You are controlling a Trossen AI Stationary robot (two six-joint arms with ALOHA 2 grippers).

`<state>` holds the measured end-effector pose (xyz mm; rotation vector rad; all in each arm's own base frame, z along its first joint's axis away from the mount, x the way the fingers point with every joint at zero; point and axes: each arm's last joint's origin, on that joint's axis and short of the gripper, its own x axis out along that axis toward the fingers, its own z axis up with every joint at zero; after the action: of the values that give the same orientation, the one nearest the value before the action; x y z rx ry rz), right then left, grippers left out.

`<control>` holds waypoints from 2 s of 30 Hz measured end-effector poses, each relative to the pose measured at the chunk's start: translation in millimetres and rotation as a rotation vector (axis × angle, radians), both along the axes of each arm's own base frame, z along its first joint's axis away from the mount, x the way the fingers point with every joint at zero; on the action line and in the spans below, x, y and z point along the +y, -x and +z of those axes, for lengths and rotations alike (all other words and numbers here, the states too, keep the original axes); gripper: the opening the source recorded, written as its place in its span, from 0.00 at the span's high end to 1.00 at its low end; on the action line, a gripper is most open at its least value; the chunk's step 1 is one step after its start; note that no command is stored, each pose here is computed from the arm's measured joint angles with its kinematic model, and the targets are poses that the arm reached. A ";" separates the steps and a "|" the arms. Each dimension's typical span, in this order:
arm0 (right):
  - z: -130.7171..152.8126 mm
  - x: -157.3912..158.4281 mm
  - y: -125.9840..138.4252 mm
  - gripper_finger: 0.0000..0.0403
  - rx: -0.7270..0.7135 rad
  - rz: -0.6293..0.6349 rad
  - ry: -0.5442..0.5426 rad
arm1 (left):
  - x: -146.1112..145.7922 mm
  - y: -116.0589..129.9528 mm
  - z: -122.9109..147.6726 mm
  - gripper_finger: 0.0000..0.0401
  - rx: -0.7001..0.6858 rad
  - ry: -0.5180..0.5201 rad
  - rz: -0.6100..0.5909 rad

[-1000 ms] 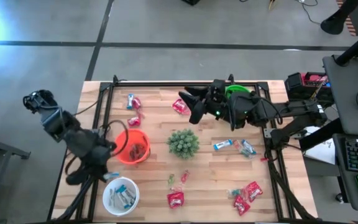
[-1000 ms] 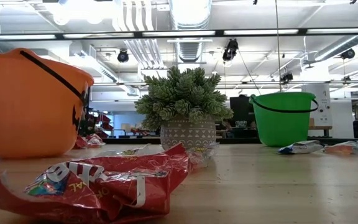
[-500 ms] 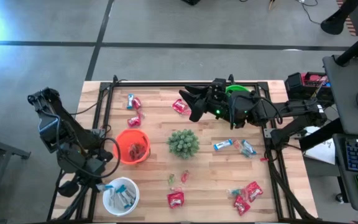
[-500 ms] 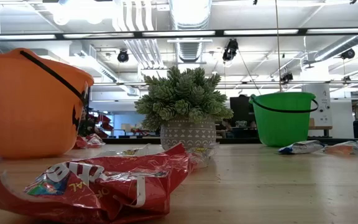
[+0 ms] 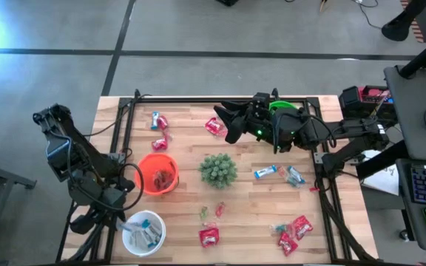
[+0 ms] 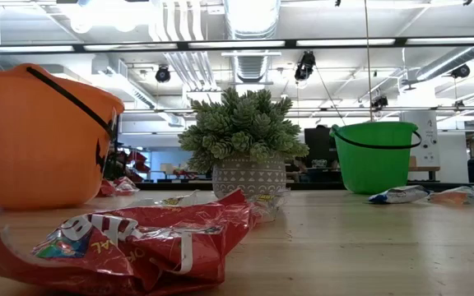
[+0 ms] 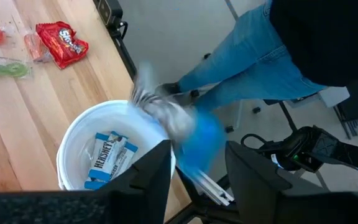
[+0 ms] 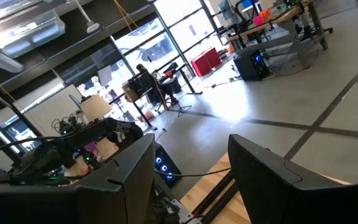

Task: Sort candy
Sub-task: Put the white chocolate into the white bucket, then put the orange gummy into the orange bucket

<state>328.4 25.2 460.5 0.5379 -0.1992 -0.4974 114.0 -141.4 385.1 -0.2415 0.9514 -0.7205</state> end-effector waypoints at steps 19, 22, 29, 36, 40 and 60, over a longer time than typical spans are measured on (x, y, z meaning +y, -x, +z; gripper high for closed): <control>-14.3 -29.5 -14.0 0.52 0.070 -0.080 0.009 | 30.4 17.4 -9.3 0.66 0.030 -0.279 0.152; -21.5 -42.1 -21.4 0.52 0.096 -0.052 0.008 | 38.4 21.5 -6.8 0.66 -0.016 -0.306 0.196; -37.3 -77.8 -31.4 0.52 0.165 -0.073 0.000 | 54.4 28.5 0.4 0.66 -0.144 -0.337 0.316; -58.2 -133.1 -27.0 0.52 0.309 -0.007 -0.056 | 66.9 25.9 4.6 0.66 -0.250 -0.397 0.497; -75.0 -168.8 -27.0 0.52 0.368 0.037 -0.088 | 72.6 16.4 5.0 0.66 -0.263 -0.424 0.612; -182.5 -248.5 -39.6 0.52 0.743 0.155 -0.234 | 113.8 -26.5 10.0 0.66 -0.302 -0.557 1.014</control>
<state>368.0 -223.3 277.9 0.5570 0.6122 -0.5419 140.5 -27.6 395.2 -0.0891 0.5878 0.4356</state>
